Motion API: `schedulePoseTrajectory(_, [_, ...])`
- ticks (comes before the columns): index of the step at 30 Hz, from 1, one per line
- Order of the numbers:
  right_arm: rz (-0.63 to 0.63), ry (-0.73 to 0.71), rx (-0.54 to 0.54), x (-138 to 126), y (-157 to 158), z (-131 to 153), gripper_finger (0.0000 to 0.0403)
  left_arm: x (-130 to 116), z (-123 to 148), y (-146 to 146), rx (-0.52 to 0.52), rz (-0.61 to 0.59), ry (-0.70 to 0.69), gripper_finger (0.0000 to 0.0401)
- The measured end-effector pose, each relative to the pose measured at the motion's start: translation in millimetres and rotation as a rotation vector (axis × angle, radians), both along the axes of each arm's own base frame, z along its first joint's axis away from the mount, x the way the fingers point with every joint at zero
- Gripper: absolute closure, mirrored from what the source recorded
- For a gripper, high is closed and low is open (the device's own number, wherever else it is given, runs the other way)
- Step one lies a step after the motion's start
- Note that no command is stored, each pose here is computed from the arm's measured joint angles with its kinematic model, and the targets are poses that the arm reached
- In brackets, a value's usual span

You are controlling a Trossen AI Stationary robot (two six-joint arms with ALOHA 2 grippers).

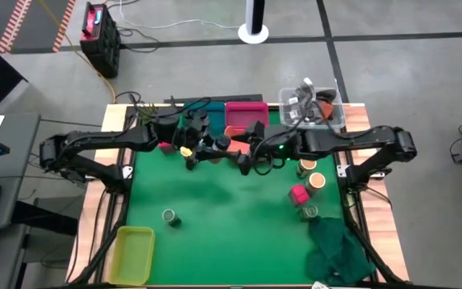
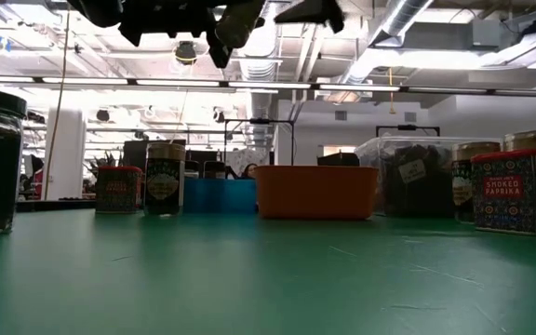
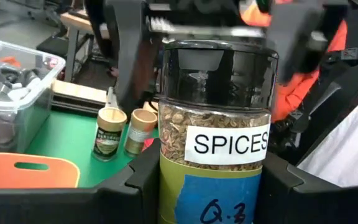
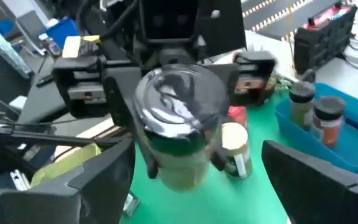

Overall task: Sort spices by type
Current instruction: Put the black seasoning bottle into the blue bin

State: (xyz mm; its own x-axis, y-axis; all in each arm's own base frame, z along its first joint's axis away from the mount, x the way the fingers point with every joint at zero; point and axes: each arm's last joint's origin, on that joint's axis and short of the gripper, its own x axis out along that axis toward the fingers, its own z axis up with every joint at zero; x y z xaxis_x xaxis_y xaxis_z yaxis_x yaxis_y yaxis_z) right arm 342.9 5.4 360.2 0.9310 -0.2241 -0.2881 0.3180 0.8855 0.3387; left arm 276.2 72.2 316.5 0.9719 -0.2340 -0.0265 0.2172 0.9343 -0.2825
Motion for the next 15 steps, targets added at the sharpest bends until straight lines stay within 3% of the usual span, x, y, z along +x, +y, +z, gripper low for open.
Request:
schedulePoseTrajectory(7, [0.004, -0.041, -0.023, 14, 0, -6, 0.0050, 0, -1, 0, -0.012, 0.024, 0.009, 0.0235])
schedulePoseTrajectory(15, [-0.005, -0.056, -0.047, 15, -5, -5, 0.0124, 1, -3, -2, -0.041, 0.006, 0.038, 0.0233])
